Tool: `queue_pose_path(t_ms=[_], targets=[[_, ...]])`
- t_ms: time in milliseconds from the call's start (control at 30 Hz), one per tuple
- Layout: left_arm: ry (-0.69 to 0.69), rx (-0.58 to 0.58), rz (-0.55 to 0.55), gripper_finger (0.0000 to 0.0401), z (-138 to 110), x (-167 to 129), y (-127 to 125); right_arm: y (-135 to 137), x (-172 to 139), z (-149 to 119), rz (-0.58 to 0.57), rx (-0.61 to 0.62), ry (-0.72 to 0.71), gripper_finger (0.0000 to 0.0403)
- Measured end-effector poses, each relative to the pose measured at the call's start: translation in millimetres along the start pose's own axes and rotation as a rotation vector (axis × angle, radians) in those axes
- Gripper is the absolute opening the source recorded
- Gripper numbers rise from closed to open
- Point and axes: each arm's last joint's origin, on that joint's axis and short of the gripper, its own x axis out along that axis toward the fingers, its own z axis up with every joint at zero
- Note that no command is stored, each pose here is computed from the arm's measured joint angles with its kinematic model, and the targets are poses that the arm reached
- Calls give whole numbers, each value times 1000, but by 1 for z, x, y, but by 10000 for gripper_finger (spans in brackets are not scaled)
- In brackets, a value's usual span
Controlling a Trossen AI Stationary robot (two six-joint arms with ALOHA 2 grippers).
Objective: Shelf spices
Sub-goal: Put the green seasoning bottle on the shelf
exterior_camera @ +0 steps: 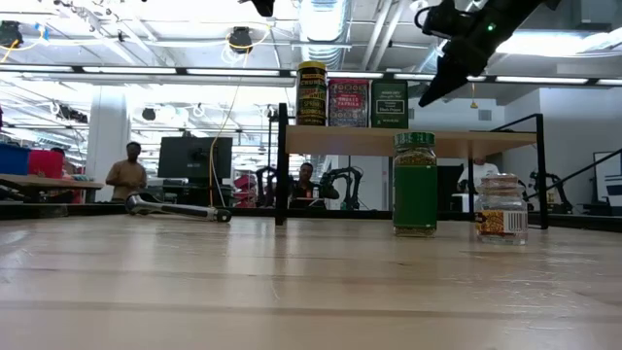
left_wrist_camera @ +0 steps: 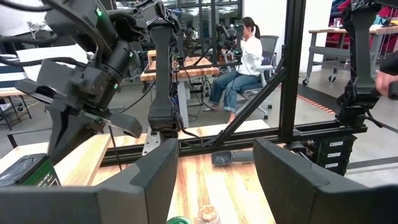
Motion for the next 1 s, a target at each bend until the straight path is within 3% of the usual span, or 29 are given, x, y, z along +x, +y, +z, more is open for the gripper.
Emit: queue_pose_path(t_ms=[233,400,600,833,1000], targets=[[-2,0,-26,201,0,0,-1,18,-7,-3,69,6,35,2],[25,6,-48,201,-3,0,-2,42,-19,-1,224,4,-5,2],[108,35,-57,201,-11,-1,-3,68,-33,-2,322,-4,-13,8],[218,8,-121,201,-21,-3,-11,86,-44,-3,390,-27,-32,43],[234,30,-192,201,-23,-4,-23,94,-40,-4,404,-36,-7,92]])
